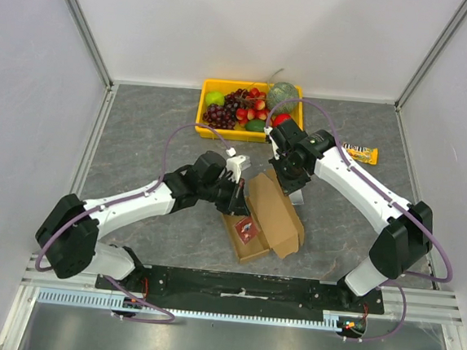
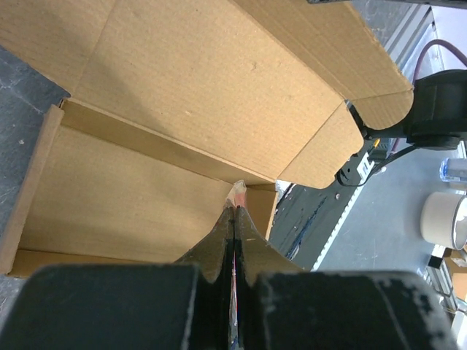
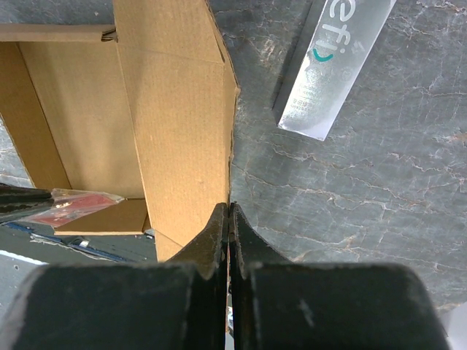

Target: Fold the paper box

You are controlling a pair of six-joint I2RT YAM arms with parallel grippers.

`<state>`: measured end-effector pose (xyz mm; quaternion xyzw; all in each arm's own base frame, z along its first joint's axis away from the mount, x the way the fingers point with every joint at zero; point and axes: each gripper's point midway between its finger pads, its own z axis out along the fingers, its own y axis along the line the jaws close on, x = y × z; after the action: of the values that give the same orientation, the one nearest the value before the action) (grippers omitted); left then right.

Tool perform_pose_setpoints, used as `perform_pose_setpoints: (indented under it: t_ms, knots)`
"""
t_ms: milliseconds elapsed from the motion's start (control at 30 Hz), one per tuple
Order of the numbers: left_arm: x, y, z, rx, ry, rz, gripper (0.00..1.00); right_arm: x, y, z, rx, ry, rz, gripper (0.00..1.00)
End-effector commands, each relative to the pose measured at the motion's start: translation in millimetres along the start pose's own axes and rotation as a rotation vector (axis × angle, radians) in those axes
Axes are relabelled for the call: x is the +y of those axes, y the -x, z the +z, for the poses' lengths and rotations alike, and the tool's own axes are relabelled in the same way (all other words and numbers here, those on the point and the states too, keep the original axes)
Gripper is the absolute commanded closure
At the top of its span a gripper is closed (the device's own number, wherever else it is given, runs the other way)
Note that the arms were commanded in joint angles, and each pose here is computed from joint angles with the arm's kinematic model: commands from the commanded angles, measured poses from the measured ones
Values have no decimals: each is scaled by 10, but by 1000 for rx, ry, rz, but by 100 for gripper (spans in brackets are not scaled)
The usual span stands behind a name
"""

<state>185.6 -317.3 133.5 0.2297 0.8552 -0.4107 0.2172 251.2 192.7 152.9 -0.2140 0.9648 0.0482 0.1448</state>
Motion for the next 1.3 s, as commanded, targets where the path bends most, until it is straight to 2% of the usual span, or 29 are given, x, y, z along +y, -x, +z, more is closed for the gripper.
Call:
perform_pose_setpoints:
  t_ms: [0,533,600,767,933,1067,1267]
  knots:
    - [-77,23,64,5,-59,70,98,16,48,-88,-43,16,0,100]
    - [122,-83,284,51,-30,118,98,30,39,-78,-39,26,-8,100]
    - [152,-91,289,58,-13,123,84,28,49,-89,-45,26,-11,100]
    - [169,7,233,24,24,140,62,24,48,-108,-50,26,-19,100]
    - [170,130,147,-1,64,167,55,37,51,-101,-51,36,-29,100]
    - [206,355,-65,-87,87,157,55,82,80,-112,-62,67,-79,100]
    - [379,718,-610,-300,97,90,55,242,273,-234,-151,144,-184,100]
